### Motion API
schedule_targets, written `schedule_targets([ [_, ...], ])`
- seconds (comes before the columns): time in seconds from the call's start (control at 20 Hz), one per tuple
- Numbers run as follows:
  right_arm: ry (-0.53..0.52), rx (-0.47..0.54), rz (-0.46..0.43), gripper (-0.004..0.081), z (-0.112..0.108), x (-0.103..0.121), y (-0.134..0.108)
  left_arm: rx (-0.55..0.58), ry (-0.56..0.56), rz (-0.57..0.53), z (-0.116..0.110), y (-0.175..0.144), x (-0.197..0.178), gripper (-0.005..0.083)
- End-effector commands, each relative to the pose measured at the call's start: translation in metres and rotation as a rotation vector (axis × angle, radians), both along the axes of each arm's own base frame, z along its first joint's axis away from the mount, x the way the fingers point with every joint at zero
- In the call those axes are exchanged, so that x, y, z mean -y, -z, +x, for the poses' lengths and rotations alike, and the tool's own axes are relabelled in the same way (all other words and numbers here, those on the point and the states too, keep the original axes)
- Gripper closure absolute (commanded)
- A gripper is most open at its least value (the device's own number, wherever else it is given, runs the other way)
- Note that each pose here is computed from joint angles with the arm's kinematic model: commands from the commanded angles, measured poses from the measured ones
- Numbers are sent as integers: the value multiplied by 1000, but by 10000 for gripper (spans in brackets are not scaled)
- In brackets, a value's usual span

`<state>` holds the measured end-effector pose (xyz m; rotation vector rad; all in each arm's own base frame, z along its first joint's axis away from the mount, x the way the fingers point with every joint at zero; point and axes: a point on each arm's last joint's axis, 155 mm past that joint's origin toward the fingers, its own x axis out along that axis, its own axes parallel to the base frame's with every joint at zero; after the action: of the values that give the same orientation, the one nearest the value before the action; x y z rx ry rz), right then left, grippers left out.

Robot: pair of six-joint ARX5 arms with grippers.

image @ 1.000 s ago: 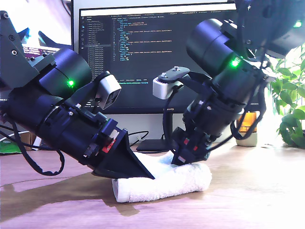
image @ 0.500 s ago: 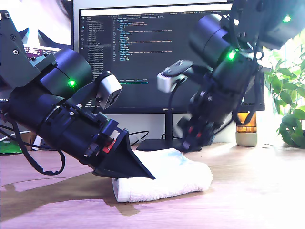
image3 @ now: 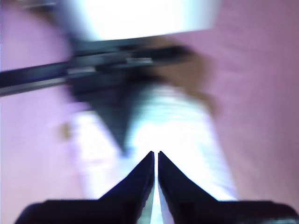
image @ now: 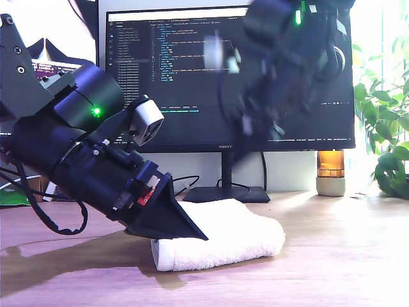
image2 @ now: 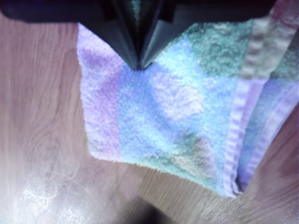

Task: Fold the tea towel to a neat square and place it to the right

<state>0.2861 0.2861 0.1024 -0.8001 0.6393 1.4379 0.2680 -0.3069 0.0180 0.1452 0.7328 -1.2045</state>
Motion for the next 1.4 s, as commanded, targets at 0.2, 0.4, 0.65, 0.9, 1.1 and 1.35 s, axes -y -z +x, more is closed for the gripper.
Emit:
schedule_targets([
  [0.2, -39, -101, 58, 780, -14, 2, 5, -32, -13, 43, -16, 5, -17, 795],
  [0.4, -14, -120, 116, 780, -6, 8, -3, 14, 4, -10, -16, -24, -12, 795],
  [0.65, -20, -102, 147, 780, 0, 4, -6, 32, 22, -52, -22, -49, -11, 795],
  [0.9, -43, -145, 186, 780, -3, -3, 0, 67, -10, -61, -22, -77, -23, 795],
  [1.1, -78, -143, 225, 780, 0, -12, 8, 64, -44, -28, -23, -78, -33, 795],
  [1.35, -102, -185, 224, 780, -1, -15, 31, 59, -53, -15, -26, -74, -37, 795],
])
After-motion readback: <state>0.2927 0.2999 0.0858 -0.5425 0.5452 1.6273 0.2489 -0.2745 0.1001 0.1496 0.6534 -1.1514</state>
